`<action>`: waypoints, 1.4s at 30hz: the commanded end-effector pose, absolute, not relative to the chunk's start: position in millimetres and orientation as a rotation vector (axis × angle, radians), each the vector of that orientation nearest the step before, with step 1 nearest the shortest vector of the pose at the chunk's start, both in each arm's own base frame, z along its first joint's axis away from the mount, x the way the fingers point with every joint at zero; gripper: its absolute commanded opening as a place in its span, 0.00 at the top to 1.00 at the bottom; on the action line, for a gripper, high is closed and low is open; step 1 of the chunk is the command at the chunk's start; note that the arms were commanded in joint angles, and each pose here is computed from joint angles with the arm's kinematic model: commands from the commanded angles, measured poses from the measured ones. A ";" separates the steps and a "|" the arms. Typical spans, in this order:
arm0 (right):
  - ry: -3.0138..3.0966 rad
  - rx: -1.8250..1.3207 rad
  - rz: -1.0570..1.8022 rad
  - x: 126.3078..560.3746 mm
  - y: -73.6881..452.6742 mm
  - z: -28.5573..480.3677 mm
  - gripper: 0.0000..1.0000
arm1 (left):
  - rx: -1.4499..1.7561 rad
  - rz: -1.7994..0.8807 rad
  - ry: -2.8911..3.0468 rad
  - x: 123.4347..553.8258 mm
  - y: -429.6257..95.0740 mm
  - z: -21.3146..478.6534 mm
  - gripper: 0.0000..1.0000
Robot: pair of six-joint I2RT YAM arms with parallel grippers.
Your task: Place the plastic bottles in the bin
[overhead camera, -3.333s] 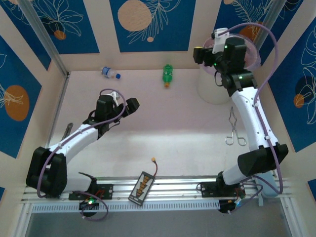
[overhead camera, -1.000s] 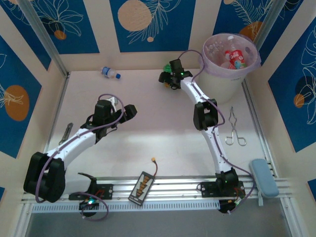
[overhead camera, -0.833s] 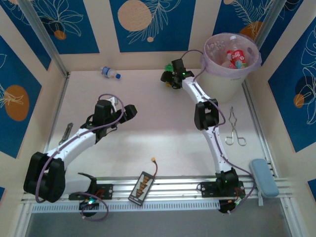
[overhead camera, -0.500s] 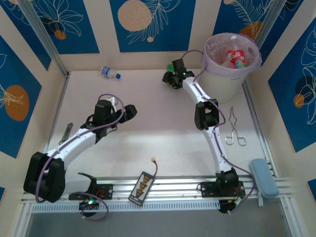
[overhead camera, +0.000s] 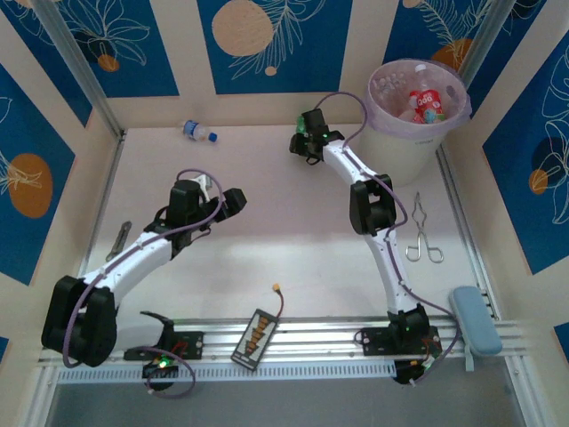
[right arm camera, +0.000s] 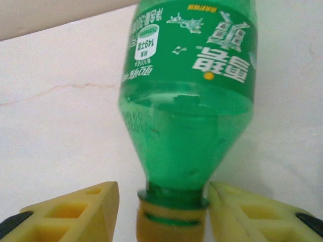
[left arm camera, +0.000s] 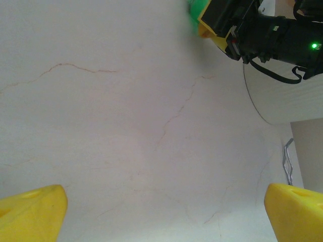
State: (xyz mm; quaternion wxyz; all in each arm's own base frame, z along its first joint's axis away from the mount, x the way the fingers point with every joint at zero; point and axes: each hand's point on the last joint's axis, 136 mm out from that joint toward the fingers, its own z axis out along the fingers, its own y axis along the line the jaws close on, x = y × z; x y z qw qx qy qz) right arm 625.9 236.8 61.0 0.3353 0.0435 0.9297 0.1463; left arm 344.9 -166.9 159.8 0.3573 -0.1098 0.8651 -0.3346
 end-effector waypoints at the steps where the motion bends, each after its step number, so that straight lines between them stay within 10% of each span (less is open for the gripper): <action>1: 2.319 0.049 0.372 623.4 243.4 118.3 0.51 | -0.283 -0.865 2.195 346.1 -162.3 175.7 0.00; 6: 2.306 0.045 0.357 613.2 237.9 129.2 0.49 | -0.283 -0.874 2.185 343.9 -161.9 180.6 0.00; 13: 2.334 0.196 0.410 625.0 232.6 117.5 0.14 | -0.288 -0.875 2.175 344.8 -161.4 182.8 0.00; 42: 2.313 0.509 0.844 658.2 294.3 41.5 0.21 | -0.197 -0.784 2.152 401.4 -173.8 204.6 0.00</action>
